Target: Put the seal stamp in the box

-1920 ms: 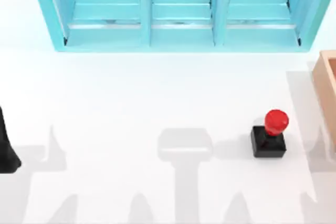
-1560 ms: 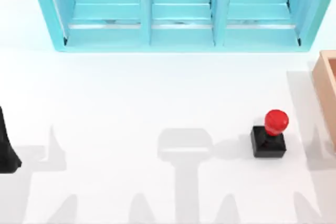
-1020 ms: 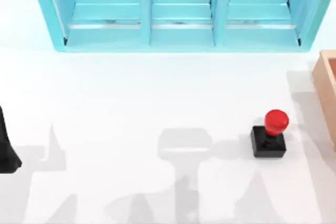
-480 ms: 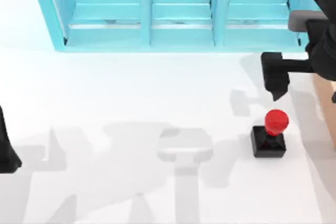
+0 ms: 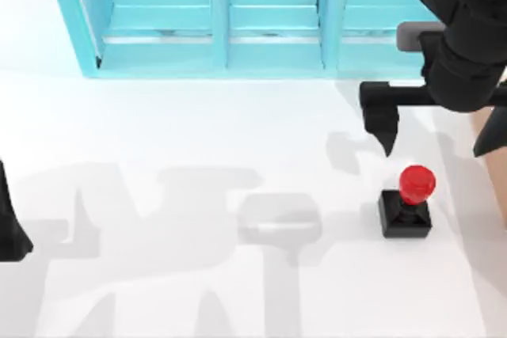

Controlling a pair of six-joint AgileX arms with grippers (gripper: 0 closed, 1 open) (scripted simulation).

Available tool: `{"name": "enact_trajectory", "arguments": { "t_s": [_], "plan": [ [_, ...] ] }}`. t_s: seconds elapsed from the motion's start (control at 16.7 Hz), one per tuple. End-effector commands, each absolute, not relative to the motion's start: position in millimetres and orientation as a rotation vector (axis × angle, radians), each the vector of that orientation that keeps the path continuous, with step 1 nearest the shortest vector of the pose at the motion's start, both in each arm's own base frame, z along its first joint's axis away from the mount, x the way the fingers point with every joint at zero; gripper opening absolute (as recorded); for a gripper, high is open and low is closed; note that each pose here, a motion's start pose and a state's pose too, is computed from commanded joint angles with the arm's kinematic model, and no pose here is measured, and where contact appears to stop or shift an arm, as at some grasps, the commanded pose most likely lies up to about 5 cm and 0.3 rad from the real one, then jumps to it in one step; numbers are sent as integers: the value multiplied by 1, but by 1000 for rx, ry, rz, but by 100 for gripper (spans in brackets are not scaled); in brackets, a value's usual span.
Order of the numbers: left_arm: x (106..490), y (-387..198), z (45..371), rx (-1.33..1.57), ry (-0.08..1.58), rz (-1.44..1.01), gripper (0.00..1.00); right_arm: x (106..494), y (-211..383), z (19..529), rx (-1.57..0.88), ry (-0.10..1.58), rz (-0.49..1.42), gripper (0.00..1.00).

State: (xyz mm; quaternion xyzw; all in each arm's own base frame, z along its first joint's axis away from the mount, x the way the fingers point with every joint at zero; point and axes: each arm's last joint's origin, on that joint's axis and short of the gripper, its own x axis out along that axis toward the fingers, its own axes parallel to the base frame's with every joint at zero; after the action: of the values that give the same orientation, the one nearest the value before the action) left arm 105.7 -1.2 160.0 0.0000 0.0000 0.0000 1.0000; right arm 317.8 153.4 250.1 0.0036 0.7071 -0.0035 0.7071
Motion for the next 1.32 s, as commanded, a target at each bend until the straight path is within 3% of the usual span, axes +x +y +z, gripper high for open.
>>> {"name": "enact_trajectory", "arguments": {
  "t_s": [0.3,0.78,1.08,1.32],
  "plan": [
    [106,-1,160,0,0,0,100,319,153,238,7,1574,-10,100],
    [106,-1,160,0,0,0,100,319,154,154,9,1569,-7,100],
    [106,-1,160,0,0,0,100,318,153,150,8,1571,-8,100],
    [106,-1,160,0,0,0,100,318,153,150,8,1571,-8,70]
  ]
}}
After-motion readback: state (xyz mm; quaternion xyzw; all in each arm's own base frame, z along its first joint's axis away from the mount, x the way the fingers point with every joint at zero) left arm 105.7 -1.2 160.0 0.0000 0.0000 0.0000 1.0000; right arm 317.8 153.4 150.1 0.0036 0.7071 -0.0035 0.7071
